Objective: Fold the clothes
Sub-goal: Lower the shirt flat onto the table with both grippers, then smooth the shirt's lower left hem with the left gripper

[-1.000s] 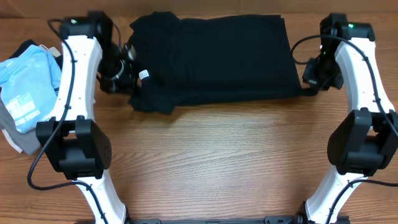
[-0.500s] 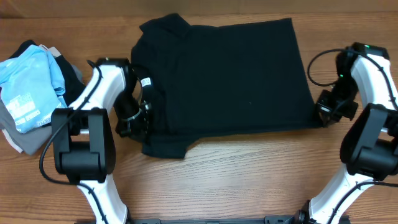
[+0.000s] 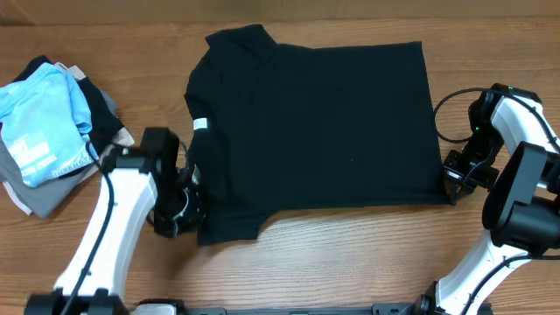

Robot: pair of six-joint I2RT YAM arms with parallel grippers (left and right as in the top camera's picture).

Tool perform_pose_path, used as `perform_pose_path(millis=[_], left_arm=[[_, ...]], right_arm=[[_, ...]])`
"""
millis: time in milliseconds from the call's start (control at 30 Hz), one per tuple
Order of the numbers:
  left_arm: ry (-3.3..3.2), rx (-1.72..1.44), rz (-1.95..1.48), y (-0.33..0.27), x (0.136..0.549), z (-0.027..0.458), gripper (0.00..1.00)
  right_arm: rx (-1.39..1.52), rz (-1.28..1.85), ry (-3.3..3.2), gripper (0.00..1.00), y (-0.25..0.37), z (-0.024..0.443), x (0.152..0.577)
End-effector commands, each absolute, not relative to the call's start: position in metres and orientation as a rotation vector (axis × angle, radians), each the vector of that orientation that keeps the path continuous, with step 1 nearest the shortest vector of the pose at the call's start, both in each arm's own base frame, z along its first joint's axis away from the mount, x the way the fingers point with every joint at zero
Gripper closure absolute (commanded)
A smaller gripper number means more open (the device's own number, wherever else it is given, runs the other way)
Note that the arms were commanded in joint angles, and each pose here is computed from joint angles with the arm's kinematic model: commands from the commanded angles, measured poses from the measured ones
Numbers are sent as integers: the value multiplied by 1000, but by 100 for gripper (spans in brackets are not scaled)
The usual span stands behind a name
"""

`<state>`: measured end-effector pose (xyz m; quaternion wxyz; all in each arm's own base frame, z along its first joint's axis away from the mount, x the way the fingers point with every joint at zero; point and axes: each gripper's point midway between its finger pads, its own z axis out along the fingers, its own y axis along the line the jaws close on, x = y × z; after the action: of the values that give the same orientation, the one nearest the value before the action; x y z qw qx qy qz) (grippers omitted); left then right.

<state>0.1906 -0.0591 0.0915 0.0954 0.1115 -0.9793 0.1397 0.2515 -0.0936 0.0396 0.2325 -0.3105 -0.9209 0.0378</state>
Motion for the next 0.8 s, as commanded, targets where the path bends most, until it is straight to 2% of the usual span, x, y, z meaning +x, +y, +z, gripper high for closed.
perform_pose_path(millis=[0,233,500,667,767], left_arm=[[-2940,416,469,-62,182,86,96],[-3071,543,587,-68,227,88,96],[-3313,619,845,-75,303,113,96],[-3422,654,880,-71,329,125,89],[-3504,748,739,-53,340,125,84]], right_arm=[[-921,137,-2603,96,-101,48,262],[-980,33,-2712,96,-98,40,293],[-1037,-57,-2869,96,-103,46,338],[-1026,-162,-2957,96,-99,45,361],[-1034,-217,-3014,96,-98,46,377]])
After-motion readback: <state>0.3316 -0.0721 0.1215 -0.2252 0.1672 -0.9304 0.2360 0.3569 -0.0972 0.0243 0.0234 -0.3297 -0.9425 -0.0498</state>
